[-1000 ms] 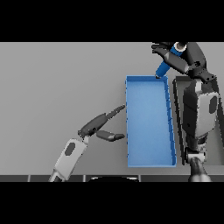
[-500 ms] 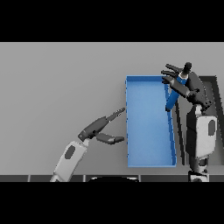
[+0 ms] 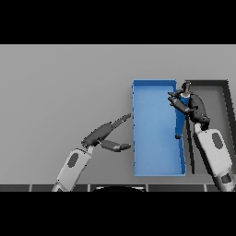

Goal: Pick up the blue pipe and place it into the blue bin.

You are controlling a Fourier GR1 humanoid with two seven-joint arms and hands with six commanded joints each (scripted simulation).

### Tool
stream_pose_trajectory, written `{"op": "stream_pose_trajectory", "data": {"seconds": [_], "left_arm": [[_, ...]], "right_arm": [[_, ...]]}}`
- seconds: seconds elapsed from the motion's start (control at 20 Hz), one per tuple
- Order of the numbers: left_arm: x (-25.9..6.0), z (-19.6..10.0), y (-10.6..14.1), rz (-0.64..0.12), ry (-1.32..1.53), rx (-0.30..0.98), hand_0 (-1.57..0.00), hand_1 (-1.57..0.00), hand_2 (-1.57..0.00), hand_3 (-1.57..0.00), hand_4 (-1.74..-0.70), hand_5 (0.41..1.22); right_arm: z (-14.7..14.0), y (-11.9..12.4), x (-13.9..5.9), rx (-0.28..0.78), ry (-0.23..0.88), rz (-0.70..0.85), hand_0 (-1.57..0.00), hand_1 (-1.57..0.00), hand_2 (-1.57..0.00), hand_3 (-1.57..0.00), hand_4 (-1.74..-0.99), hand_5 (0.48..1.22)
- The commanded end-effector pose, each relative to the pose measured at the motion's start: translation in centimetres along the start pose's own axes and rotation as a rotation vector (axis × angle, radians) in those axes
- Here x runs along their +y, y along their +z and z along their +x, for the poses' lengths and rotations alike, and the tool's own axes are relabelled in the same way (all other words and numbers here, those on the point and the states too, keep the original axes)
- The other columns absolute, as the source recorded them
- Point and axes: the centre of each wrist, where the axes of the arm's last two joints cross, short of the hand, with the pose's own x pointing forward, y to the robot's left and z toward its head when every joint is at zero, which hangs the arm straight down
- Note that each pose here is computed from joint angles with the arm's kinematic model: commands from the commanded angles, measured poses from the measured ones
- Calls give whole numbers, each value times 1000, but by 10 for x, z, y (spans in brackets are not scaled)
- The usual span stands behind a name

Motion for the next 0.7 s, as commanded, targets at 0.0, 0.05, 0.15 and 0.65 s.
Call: {"op": "stream_pose_trajectory", "data": {"seconds": [0.0, 0.05, 0.15, 0.65], "left_arm": [[1, 0, 0, 3, -3, -12, 1, 1, 1, 1, -882, 421], [1, -1, 1, 3, 0, -15, 1, 1, 1, 1, -881, 422], [0, 0, 2, 6, 1, -22, 1, 1, 1, 1, -878, 425], [-3, 4, 1, 8, 7, -13, 1, 1, 1, 1, -885, 427]], "right_arm": [[-6, 1, 4, 18, 11, 0, -1465, -1336, -1339, -788, -1678, 1221], [-10, -2, 4, 68, 26, 0, -1172, -1069, -1071, -630, -1592, 1221], [-16, -7, 2, 155, 57, -3, -750, -684, -685, -403, -1413, 1221], [-12, -6, 12, 268, 364, 141, -80, -73, -73, -42, -1063, 846]]}}
